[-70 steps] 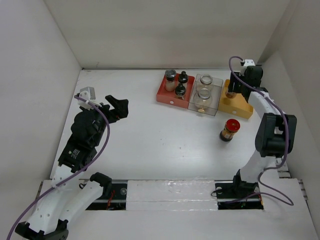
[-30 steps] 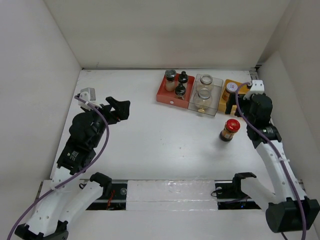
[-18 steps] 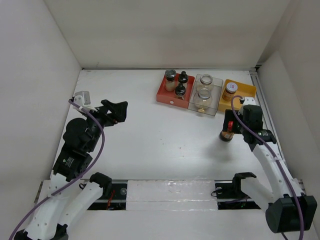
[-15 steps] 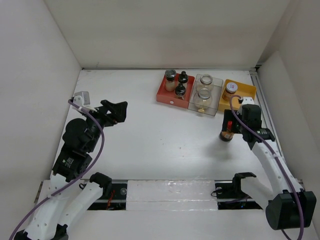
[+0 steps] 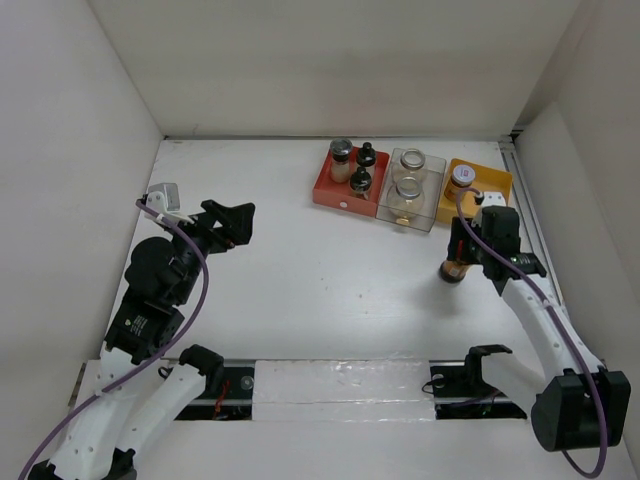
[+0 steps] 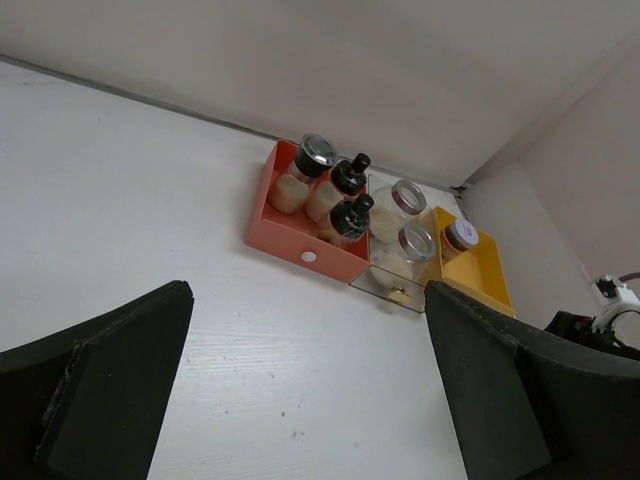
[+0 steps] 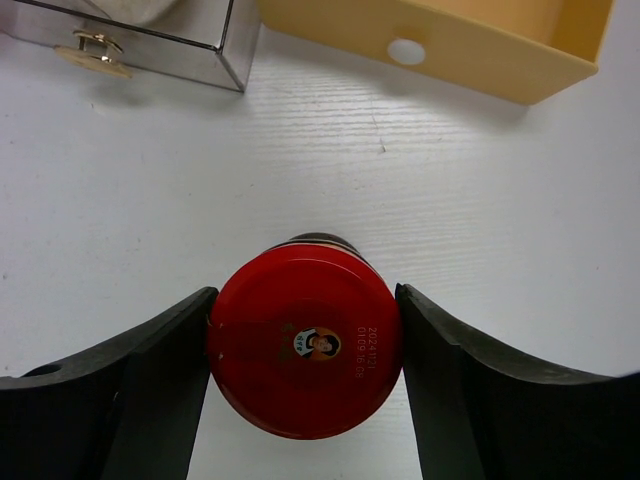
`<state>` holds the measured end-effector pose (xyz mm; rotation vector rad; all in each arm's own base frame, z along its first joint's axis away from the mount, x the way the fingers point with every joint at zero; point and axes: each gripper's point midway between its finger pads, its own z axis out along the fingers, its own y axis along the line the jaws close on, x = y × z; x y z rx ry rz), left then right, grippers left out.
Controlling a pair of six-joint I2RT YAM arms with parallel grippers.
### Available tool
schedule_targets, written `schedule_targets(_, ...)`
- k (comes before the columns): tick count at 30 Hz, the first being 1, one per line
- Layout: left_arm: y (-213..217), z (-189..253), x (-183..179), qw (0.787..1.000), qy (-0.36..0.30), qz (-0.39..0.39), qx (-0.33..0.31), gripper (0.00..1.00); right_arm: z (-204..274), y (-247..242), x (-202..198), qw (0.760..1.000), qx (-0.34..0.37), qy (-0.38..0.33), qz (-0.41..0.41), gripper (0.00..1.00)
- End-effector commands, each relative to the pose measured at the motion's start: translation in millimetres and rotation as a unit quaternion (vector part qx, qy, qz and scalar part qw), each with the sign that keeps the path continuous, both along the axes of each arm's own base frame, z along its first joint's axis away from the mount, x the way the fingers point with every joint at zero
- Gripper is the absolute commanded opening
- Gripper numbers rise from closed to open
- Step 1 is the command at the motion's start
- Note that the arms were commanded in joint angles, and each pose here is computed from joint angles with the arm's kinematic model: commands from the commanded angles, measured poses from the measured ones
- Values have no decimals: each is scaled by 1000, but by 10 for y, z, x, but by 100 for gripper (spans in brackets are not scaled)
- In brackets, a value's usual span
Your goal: Organize the condiment bottles
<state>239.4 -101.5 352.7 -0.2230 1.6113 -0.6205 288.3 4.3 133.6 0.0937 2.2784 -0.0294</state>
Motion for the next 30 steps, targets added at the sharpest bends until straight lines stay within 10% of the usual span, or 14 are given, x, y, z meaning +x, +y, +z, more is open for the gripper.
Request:
schedule_targets(1, -19, 85, 16, 1000, -18, -4, -6, 98, 294, -20, 80, 998, -6, -58, -4, 62)
schedule_targets(14, -43, 62, 30, 1000, -14, -9, -4, 98, 2289, -467, 687, 959, -29, -278, -57, 58)
schedule_targets(30, -23, -8, 110, 1000, -3, 5, 7, 98, 1876, -1332, 2095, 964, 20, -258, -68, 57)
